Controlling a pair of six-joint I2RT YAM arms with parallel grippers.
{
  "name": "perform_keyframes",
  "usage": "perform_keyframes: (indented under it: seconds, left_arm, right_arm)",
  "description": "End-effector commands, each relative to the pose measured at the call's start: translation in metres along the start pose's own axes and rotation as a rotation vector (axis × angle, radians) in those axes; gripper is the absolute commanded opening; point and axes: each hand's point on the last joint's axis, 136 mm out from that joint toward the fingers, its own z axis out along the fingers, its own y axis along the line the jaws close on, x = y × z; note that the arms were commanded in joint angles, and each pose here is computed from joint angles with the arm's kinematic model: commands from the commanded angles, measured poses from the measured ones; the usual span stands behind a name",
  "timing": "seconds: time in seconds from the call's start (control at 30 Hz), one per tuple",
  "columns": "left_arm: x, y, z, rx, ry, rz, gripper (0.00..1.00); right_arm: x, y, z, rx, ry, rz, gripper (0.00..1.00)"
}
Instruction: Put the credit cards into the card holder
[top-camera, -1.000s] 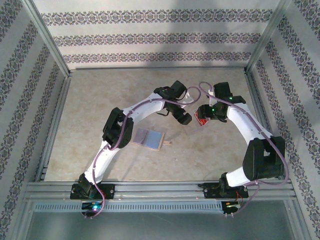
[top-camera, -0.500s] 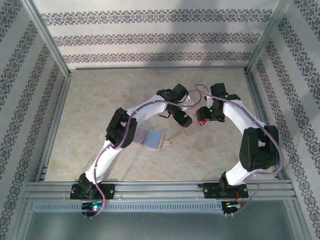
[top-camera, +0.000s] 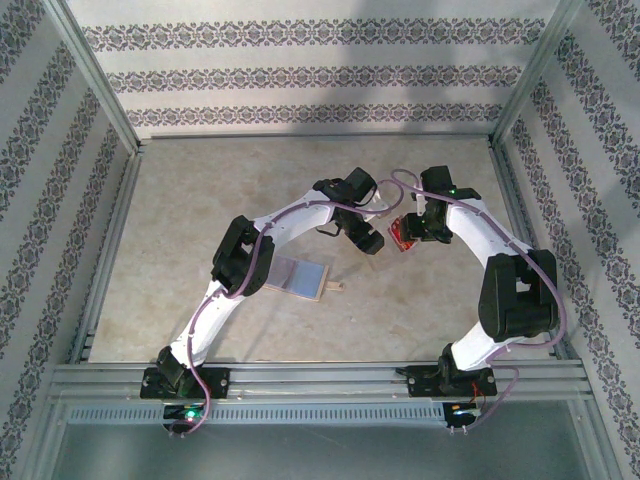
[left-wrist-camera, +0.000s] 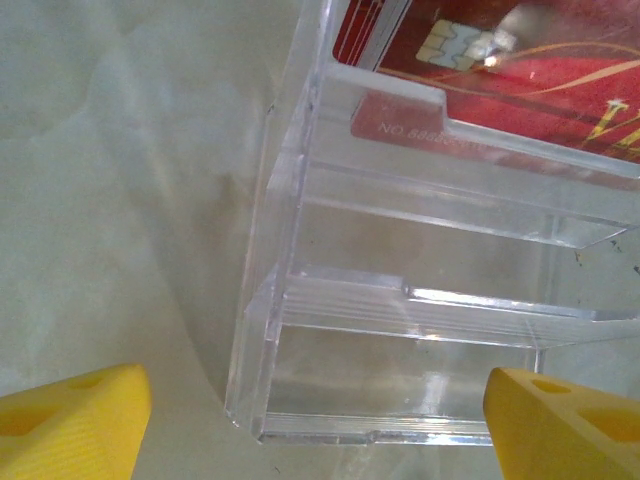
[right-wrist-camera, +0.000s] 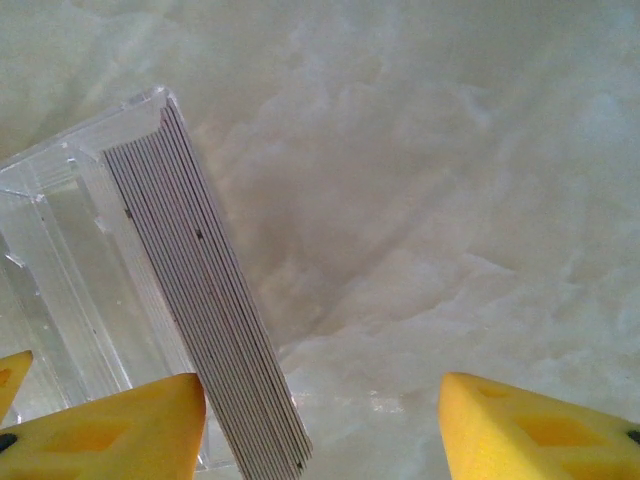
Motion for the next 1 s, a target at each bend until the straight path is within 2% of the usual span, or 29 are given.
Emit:
perform_keyframes:
  seconds: [0.0, 0.5, 0.67, 0.97]
  left_arm:
    - [0.033, 0.002, 0.02, -0.024, 0.113, -0.016, 0.86]
    - [0.038, 0.001, 0.02, -0.034, 0.125, -0.002, 0.86]
    - [0.038, 0.002, 0.021, -0.038, 0.126, -0.005, 0.86]
    - [0.039, 0.0, 0.022, -0.039, 0.131, 0.006, 0.86]
  right_arm:
    - [-0.002, -0.011, -0.006, 0.046, 0.002, -0.001, 0.61]
    - [-0.001, -0.01, -0.019, 0.038, -0.031, -0.005, 0.55]
    - [-0.002, -0.004, -0.017, 0.003, -0.036, -0.004, 0.56]
    - [0.003, 0.003, -0.003, -0.027, 0.025, -0.021, 0.59]
